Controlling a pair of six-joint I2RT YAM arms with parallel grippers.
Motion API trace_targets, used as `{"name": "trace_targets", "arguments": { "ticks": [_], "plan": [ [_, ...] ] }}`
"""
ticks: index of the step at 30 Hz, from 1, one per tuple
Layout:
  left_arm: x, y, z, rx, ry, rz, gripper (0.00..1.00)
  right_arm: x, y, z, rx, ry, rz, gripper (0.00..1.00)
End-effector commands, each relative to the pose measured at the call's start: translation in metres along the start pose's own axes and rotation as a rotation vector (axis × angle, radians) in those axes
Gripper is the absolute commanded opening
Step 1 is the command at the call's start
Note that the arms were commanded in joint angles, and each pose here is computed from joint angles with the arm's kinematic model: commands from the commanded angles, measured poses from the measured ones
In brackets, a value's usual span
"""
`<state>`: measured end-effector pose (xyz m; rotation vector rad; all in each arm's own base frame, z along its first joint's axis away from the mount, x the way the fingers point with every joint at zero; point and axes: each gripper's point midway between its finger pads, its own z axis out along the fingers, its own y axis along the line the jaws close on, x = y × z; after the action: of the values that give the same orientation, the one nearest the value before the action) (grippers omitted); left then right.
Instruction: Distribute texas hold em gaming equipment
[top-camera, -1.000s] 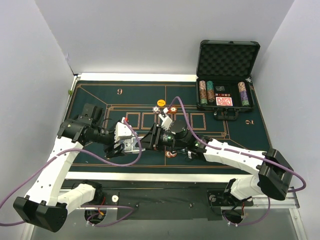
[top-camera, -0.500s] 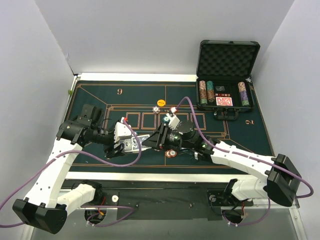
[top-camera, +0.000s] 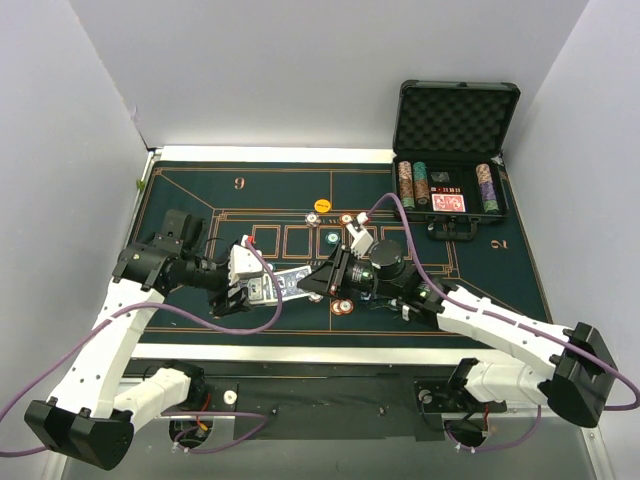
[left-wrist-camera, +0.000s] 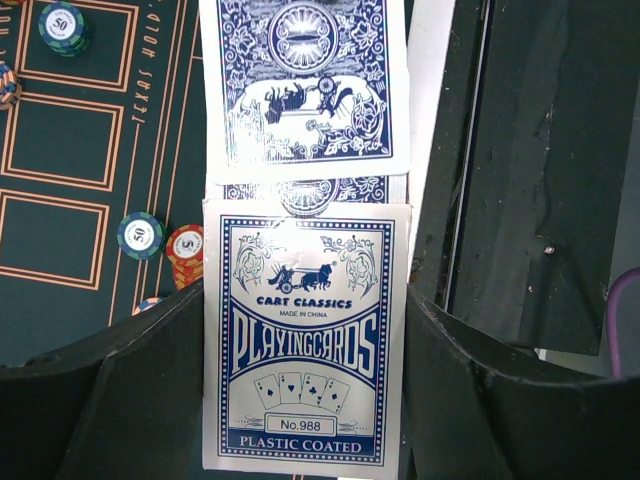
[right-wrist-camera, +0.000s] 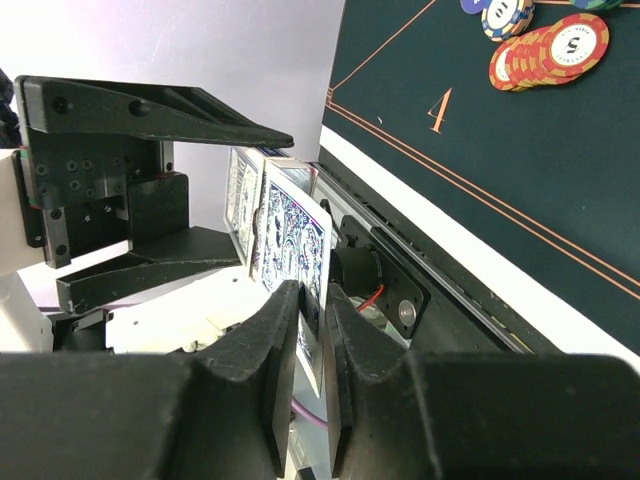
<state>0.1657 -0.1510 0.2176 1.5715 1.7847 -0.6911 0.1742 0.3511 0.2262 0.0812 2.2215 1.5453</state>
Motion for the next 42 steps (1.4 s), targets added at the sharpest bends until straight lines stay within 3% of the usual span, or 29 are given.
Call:
{"name": "trace_targets", "arguments": {
  "ticks": [1,9,17,23,26,27,32,33,37,42],
  "plan": [
    [-0.012,0.004,-0.001,-0.019,-0.055,0.033,0.4,-0.01,0.01,-0.011,-0.026,-0.041,-0.02,0.1],
    [-0.009,0.003,-0.001,-0.019,-0.049,0.028,0.4,-0.027,0.016,-0.028,-0.039,-0.089,-0.01,0.01],
    [-0.006,0.001,-0.002,-0.019,-0.042,0.02,0.39,-0.057,0.018,-0.041,-0.04,-0.145,-0.008,0.0],
    [-0.012,0.0,-0.006,-0.012,-0.061,0.013,0.38,-0.088,0.002,-0.024,0.008,-0.154,0.001,0.0],
    [-0.015,-0.001,-0.008,-0.002,-0.064,0.003,0.38,-0.104,-0.017,0.006,0.047,-0.13,0.028,0.0],
    [-0.017,-0.001,-0.01,-0.004,-0.068,0.006,0.38,-0.112,-0.004,0.013,0.006,-0.128,0.011,0.0],
    [-0.018,-0.001,-0.012,-0.001,-0.065,-0.002,0.38,-0.127,-0.04,0.094,0.054,-0.045,0.076,0.0],
    [-0.019,-0.001,-0.013,-0.002,-0.066,0.001,0.38,-0.131,-0.029,0.105,0.024,-0.038,0.081,0.0],
    [-0.019,-0.001,-0.013,-0.005,-0.066,-0.003,0.38,-0.119,-0.05,0.172,0.048,0.034,0.1,0.0],
    [-0.019,-0.001,-0.014,-0.002,-0.068,-0.024,0.38,-0.115,-0.055,0.226,0.063,0.056,0.092,0.0]
  ]
}}
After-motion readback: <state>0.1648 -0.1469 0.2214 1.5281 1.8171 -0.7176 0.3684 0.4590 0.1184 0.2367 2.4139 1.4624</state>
